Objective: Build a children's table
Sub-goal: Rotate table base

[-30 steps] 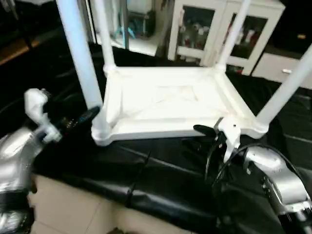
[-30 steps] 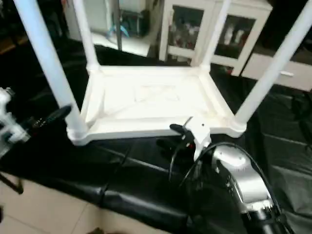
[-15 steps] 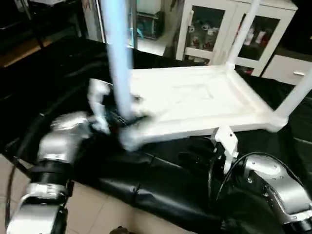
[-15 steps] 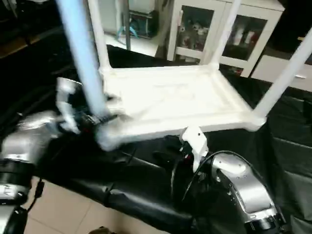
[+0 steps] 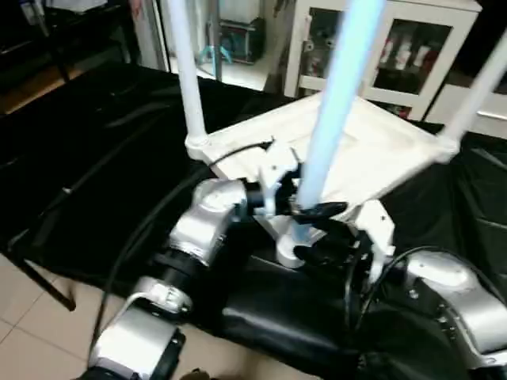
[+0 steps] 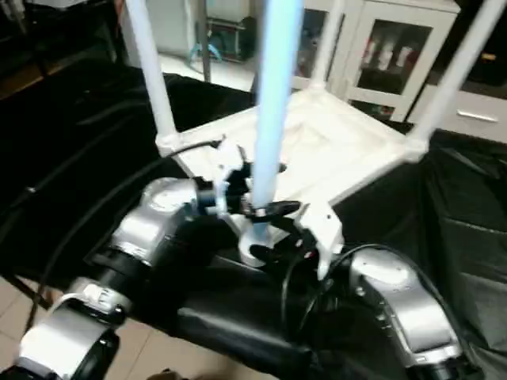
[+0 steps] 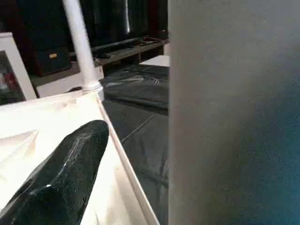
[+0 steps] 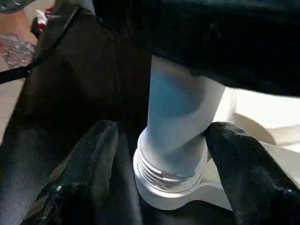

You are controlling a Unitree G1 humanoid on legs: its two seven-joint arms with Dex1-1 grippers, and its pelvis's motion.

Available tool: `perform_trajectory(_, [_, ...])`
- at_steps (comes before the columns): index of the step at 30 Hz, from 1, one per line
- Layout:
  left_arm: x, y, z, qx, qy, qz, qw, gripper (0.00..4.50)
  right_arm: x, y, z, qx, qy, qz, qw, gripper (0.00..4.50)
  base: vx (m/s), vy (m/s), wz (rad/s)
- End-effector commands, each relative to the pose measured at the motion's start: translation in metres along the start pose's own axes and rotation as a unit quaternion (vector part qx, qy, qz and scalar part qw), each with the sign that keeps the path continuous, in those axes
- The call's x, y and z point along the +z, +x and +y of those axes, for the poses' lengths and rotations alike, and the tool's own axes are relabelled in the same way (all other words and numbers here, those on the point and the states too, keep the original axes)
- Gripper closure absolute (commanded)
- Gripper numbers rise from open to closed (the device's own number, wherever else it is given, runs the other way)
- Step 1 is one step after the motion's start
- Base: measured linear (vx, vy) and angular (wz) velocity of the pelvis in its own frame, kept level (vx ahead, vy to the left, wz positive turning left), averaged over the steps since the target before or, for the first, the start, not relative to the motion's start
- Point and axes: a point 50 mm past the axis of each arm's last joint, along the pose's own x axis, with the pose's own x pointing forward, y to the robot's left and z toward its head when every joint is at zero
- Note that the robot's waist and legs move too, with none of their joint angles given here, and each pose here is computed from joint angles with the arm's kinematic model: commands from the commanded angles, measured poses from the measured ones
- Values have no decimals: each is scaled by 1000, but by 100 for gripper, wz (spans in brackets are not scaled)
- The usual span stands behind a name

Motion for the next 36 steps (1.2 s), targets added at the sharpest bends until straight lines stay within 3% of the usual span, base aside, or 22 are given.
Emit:
perform_trajectory(1, [1,-16,2,-25,-3,-2,1000,5,8,-4,3,15,-1,-10,1000,124,0,0,0])
perform_trajectory(5, [-2,-30,2,-38,-12,1,999,5,9,-4,2,12,-5,-11,1000,124,0,0,0])
perform_trajectory(6, [-9,-48,5,-47,-26,26,998,5,10,1,1,-1,-6,-17,1000,124,0,0,0])
perform_trajectory(7, [-10,-49,5,-48,-26,28,998,5,10,1,1,-2,-6,-18,1000,124,0,0,0])
perform_trajectory(8, [-15,-69,10,-52,-31,59,996,5,14,9,1,-16,-4,-32,999,124,0,0,0])
perform_trajectory(12, [-13,-91,23,-36,-26,88,995,5,16,20,4,-31,-1,-45,998,124,0,0,0])
perform_trajectory(16, [-17,-97,35,-27,36,151,988,5,18,29,6,-50,1,-52,997,124,0,0,0])
perform_trajectory(18, [-22,-88,40,-40,91,209,973,5,22,37,4,-71,3,-60,996,124,0,0,0])
perform_trajectory(20, [-22,-85,40,-43,98,216,971,5,23,39,4,-72,4,-62,996,124,0,0,0])
perform_trajectory(21, [-27,-79,38,-67,129,253,956,5,24,41,6,-68,2,-65,996,124,0,0,0])
perform_trajectory(23, [-30,-77,37,-77,137,267,951,5,25,42,6,-67,0,-65,996,124,0,0,0])
perform_trajectory(26, [-37,-69,34,-110,175,304,930,5,27,44,6,-71,1,-69,995,124,0,0,0])
perform_trajectory(32, [-51,-65,33,-139,205,373,894,5,28,43,6,-78,-2,-68,995,124,0,0,0])
perform_trajectory(36, [-64,-75,31,-157,212,425,865,5,27,40,4,-87,0,-69,994,124,0,0,0])
